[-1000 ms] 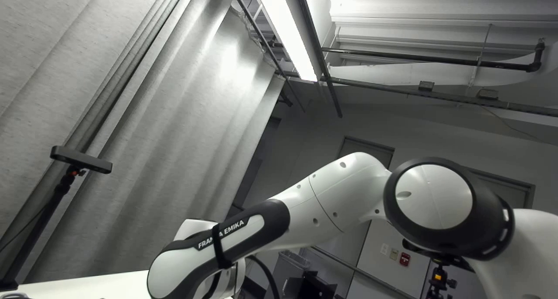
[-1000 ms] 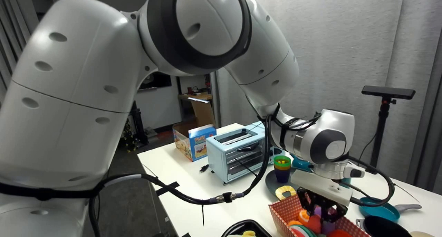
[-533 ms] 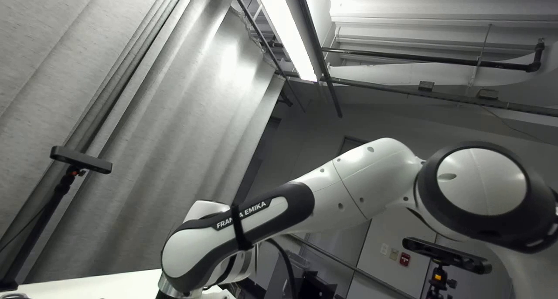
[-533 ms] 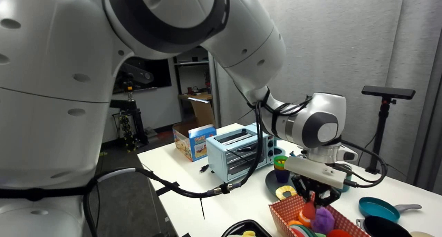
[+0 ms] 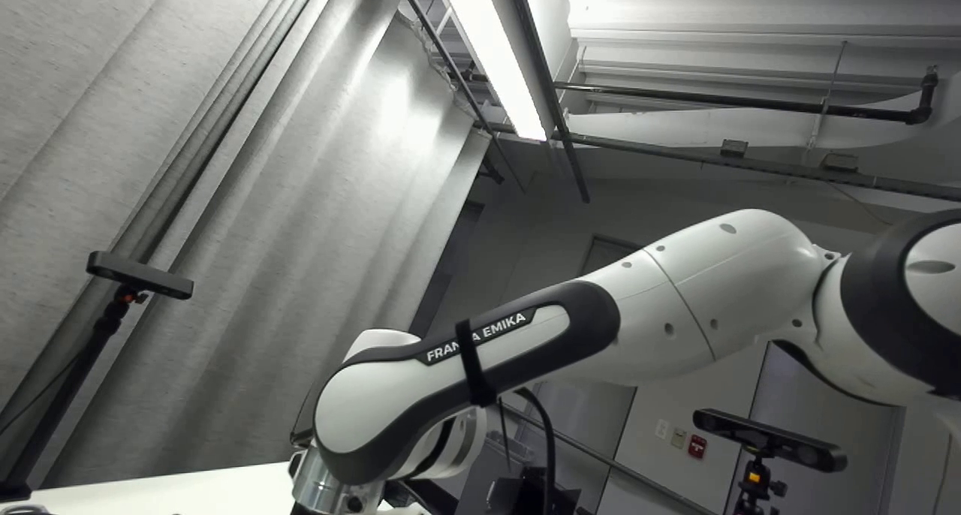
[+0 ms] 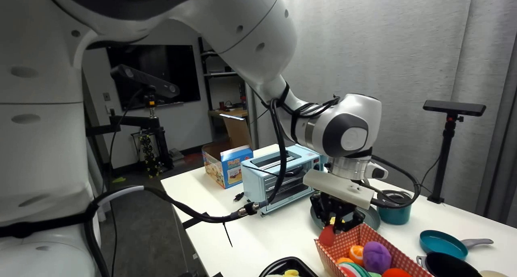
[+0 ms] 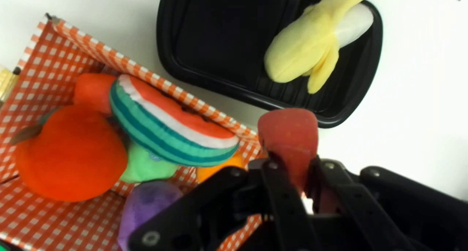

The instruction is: Take the banana, orange, purple and lemon plush toys out of the box and put them on the tray

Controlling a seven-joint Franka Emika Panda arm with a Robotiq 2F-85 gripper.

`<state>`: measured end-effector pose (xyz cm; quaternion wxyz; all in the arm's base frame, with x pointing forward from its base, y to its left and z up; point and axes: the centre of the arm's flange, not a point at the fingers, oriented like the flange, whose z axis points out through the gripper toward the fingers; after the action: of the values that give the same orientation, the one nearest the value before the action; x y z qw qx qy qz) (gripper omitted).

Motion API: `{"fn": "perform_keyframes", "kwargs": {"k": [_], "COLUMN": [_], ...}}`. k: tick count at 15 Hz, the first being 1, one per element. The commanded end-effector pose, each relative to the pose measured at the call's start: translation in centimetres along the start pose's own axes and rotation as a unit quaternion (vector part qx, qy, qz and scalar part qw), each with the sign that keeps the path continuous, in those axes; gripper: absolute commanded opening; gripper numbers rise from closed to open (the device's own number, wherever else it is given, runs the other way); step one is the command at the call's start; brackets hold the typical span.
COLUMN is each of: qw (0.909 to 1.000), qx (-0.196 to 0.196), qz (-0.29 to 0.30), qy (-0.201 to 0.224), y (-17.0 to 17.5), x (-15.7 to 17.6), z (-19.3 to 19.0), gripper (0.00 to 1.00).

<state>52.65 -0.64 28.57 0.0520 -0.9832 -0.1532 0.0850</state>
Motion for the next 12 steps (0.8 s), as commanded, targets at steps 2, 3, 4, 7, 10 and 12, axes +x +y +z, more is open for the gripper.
{"fn": "perform_keyframes", "kwargs": {"k": [2,3,4,7,10,12], "qw": [0.9988,0.9985,0.9984,0.9976,0.9967,0.9961], "qx": [0.03,0.032,0.028,0.027,0.018,0.017], "qz": [-0.033,-0.036,-0.037,-0.029,-0.019,-0.011], "qy": [-0.019,-0.026,-0.033,-0.056,-0.077,-0.086], "y": [-1.7,-1.8,-1.8,-1.2,-0.1,0.7], "x": [-2.0,-2.1,-2.2,-2.8,-3.5,-3.8], "z": [1.6,2.2,3.0,5.0,6.7,7.4], "gripper": [0.04,0.04,0.04,0.04,0.04,0.33]}}
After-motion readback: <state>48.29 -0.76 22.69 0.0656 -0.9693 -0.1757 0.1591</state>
